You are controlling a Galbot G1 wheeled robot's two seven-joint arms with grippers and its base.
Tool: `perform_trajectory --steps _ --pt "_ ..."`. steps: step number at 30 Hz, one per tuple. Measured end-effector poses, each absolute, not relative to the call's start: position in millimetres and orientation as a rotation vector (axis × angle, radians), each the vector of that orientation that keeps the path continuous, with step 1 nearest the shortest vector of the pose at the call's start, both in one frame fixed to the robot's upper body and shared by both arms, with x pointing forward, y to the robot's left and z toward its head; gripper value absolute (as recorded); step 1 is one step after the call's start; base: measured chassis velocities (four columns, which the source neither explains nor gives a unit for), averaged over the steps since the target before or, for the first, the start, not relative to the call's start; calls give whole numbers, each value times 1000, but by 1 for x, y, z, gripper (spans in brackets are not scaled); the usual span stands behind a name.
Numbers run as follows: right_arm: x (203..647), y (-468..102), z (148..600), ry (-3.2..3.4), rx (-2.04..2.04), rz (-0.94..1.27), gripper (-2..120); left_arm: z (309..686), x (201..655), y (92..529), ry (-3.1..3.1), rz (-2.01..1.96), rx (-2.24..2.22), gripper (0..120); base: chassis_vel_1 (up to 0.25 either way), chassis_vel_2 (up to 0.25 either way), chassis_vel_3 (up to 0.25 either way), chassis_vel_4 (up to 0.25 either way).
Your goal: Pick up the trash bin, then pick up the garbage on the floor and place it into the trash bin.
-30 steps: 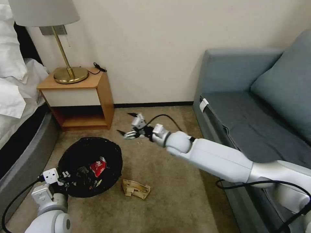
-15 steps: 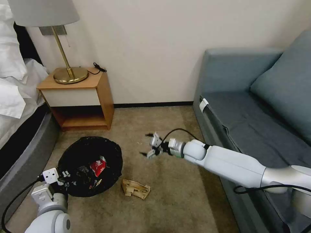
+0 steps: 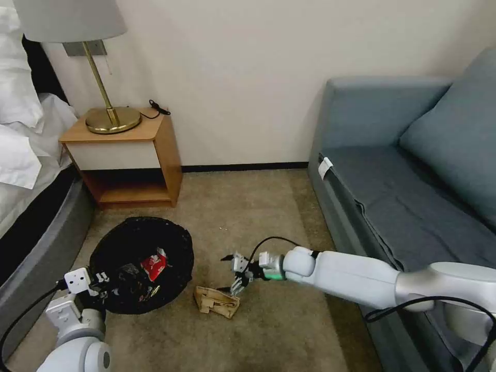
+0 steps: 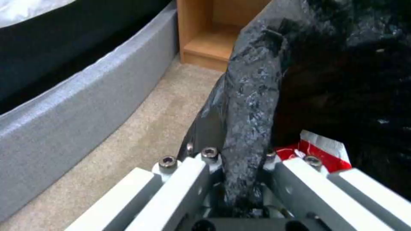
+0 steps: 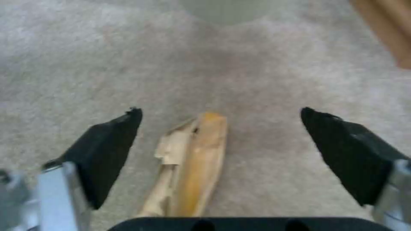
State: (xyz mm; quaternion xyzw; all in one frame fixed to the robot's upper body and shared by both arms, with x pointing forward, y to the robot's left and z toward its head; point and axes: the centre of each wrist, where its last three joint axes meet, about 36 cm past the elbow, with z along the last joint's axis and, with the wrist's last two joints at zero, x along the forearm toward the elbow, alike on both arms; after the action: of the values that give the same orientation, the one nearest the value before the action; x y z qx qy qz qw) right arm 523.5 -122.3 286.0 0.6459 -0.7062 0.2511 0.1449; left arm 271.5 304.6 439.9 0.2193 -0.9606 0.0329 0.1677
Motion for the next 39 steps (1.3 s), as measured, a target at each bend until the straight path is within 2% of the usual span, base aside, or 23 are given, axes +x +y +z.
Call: perform_trajectory --steps 3,18,25,29,34,35,39 --pt "517 -112 269 -1999 1875 730 88 442 271 305 -2738 94 624 1 0 0 0 0" --pt "516 -103 223 -1939 1860 797 88 441 270 306 -2747 96 633 1 0 0 0 0" --pt "518 -110 208 -1924 1842 824 82 440 269 307 -2745 94 637 1 0 0 0 0" --pt "518 -113 202 -1921 1833 830 74 441 269 307 -2746 94 636 1 0 0 0 0" --pt "516 -119 191 -1903 1825 837 51 441 268 307 -2749 91 637 1 0 0 0 0" --pt "516 -119 191 -1903 1825 837 51 441 268 307 -2749 91 637 1 0 0 0 0" --pt "514 -121 188 -1896 1826 834 36 441 267 307 -2750 88 640 1 0 0 0 0"
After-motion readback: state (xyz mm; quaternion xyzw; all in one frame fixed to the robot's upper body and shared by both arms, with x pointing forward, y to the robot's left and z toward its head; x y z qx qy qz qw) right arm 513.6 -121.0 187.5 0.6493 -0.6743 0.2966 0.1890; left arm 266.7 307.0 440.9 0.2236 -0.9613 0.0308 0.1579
